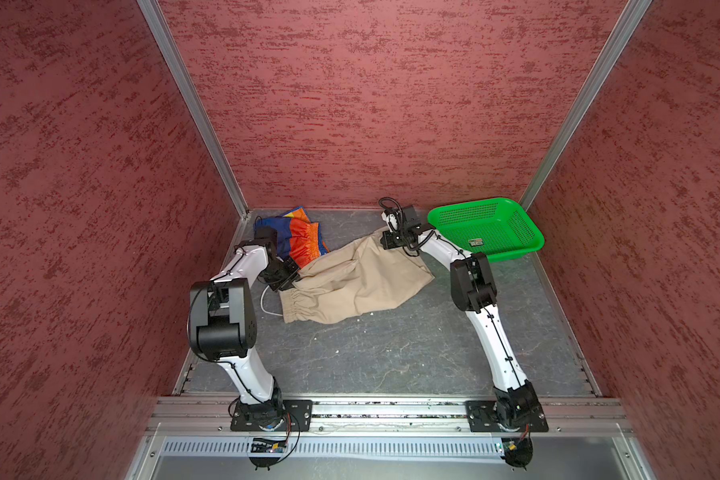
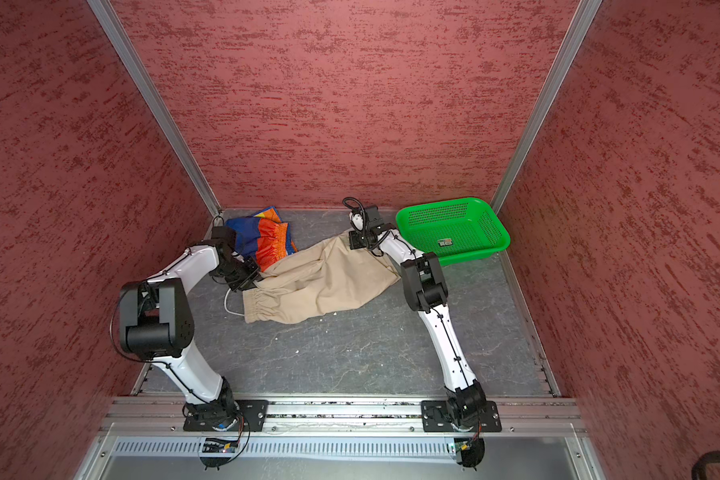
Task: Fold and stack the shorts
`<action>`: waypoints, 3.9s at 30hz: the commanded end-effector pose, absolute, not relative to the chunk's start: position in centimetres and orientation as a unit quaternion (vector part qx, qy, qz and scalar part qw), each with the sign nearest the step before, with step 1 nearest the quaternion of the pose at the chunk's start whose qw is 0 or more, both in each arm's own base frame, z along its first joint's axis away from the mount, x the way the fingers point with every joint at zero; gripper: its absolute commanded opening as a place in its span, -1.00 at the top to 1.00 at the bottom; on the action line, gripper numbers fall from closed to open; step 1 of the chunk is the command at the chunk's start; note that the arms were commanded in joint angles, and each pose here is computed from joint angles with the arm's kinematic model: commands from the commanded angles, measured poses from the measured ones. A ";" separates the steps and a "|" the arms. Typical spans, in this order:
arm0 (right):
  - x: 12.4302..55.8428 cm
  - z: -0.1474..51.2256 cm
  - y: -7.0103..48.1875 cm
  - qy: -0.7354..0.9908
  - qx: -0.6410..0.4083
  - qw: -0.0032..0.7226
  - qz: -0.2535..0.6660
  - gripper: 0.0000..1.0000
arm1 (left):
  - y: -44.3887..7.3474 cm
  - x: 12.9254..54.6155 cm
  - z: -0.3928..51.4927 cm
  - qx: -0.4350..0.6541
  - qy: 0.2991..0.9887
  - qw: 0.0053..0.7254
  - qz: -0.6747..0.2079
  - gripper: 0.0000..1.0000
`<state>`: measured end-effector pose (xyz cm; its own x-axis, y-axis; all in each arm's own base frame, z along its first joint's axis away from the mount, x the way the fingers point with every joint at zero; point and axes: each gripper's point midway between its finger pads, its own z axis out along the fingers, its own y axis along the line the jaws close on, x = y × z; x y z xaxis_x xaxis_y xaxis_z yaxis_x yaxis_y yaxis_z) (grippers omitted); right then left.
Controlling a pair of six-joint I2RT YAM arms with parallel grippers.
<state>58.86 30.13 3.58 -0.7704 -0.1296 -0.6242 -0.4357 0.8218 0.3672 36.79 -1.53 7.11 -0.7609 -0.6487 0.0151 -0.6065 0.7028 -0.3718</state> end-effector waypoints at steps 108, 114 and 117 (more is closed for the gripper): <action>41.2 12.1 39.0 0.844 -0.254 0.398 0.253 -0.35 | -0.8 33.0 14.1 -0.371 0.910 0.126 -0.138 -0.02; 38.0 11.0 43.5 0.834 -0.296 0.357 0.298 -0.15 | -1.5 31.7 15.3 -0.351 0.914 0.149 -0.135 0.48; 37.7 10.4 45.5 0.832 -0.301 0.340 0.320 -0.14 | -2.6 31.0 13.9 -0.343 0.920 0.132 -0.137 0.61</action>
<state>37.83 43.42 9.76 -0.5812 -0.3019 -0.7557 -0.6973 0.6635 0.2712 32.38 -2.08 16.21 -0.7029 -0.6839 -0.1955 -0.5800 0.7102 -0.3991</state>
